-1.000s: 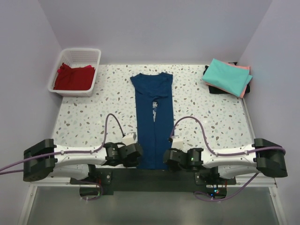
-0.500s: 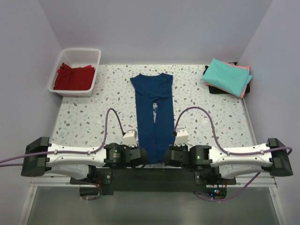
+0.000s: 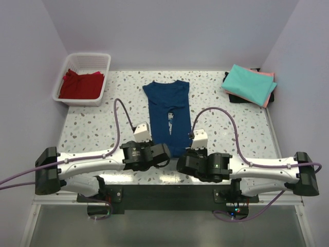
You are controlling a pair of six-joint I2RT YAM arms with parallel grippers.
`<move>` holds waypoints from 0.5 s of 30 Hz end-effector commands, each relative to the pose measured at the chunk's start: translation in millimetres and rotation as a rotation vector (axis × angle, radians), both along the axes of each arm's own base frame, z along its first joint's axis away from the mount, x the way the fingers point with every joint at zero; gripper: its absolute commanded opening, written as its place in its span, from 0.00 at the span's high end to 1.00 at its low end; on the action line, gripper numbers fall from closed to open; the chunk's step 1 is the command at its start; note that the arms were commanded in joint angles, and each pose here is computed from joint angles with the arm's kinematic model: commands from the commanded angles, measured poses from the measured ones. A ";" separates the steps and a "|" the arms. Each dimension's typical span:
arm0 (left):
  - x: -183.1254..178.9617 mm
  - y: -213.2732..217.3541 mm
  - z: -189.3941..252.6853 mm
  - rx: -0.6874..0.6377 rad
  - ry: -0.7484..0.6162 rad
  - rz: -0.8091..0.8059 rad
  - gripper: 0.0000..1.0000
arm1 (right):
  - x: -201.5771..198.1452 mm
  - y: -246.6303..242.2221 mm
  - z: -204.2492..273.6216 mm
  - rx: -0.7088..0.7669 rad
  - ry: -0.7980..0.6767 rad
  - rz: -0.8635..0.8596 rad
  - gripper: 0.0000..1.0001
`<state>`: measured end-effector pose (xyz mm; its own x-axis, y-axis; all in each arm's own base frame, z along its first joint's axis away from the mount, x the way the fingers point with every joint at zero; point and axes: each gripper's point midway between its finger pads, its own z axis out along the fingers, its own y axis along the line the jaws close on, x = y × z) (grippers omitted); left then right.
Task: Fold and stack the t-shirts
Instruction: Fold the tshirt
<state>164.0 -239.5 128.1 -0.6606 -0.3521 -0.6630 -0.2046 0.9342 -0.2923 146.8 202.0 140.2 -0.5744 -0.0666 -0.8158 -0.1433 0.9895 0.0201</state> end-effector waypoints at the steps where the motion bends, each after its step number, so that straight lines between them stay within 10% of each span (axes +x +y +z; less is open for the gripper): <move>1: 42.9 10.5 23.8 0.091 -0.126 0.042 1.00 | 46.3 0.8 33.4 -0.032 -0.161 -0.054 1.00; 15: 174.9 -1.4 18.2 0.231 -0.147 0.061 1.00 | 180.7 26.1 33.8 -0.052 -0.173 -0.043 1.00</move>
<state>298.1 -234.9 131.4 -0.5769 -0.2708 -0.7707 -0.2658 0.9543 -0.1364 287.6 210.3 157.5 -0.4838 -0.1035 -0.8690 -0.0546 0.9946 -0.0880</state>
